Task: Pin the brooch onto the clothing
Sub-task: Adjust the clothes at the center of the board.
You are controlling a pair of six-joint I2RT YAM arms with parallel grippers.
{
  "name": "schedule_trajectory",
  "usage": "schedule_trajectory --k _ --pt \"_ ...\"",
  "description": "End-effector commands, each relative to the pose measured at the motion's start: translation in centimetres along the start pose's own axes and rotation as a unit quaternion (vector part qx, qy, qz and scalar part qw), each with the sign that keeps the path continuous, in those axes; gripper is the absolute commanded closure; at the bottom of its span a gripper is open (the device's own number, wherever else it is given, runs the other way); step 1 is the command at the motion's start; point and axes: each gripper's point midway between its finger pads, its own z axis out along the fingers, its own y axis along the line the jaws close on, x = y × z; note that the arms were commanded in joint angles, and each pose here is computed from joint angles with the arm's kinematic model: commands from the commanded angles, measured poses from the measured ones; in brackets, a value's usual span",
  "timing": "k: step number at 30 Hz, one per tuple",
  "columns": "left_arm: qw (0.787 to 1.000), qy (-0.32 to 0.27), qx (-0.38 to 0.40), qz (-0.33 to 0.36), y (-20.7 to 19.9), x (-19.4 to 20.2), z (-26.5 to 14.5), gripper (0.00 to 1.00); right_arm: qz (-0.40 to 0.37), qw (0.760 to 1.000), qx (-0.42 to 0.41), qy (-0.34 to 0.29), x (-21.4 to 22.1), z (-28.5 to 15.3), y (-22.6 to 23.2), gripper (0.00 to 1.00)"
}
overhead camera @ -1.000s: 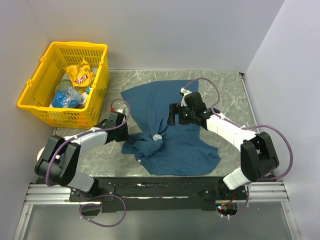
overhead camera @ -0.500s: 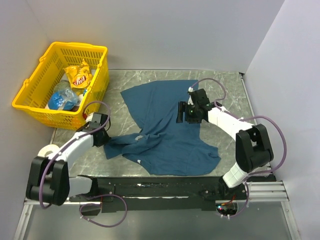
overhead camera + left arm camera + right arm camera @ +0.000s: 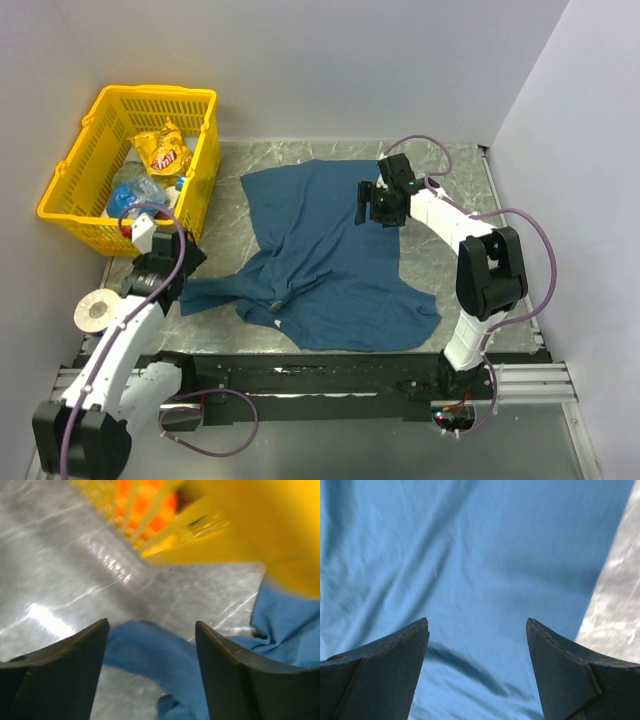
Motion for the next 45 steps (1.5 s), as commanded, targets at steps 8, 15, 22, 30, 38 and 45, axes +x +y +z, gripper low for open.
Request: schedule_trajectory --k 8,15,22,30,38,45 --pt "0.979 -0.055 0.143 0.137 -18.4 -1.5 -3.4 0.12 0.047 0.998 -0.004 -0.044 -7.6 1.8 -1.5 0.13" --pt "0.963 0.026 0.138 0.231 -26.0 1.7 3.6 0.04 0.072 0.997 -0.005 -0.022 -10.8 5.4 -3.1 0.07" --pt "0.965 0.081 0.098 0.229 -28.0 2.1 14.2 0.06 0.126 0.991 0.048 -0.004 -12.7 8.8 -6.7 0.07" --pt "0.953 0.143 0.053 0.261 -25.7 3.4 23.0 0.15 0.133 0.99 0.054 0.009 -12.7 9.7 -7.2 0.1" --pt "0.949 0.139 0.055 0.277 -26.2 3.9 27.7 0.99 0.119 0.992 0.037 0.012 -12.2 8.4 -6.8 0.1" --pt "0.961 0.024 0.107 0.254 -31.3 -1.5 28.1 0.99 0.095 0.995 0.02 -0.008 -12.0 5.5 -6.0 0.09"
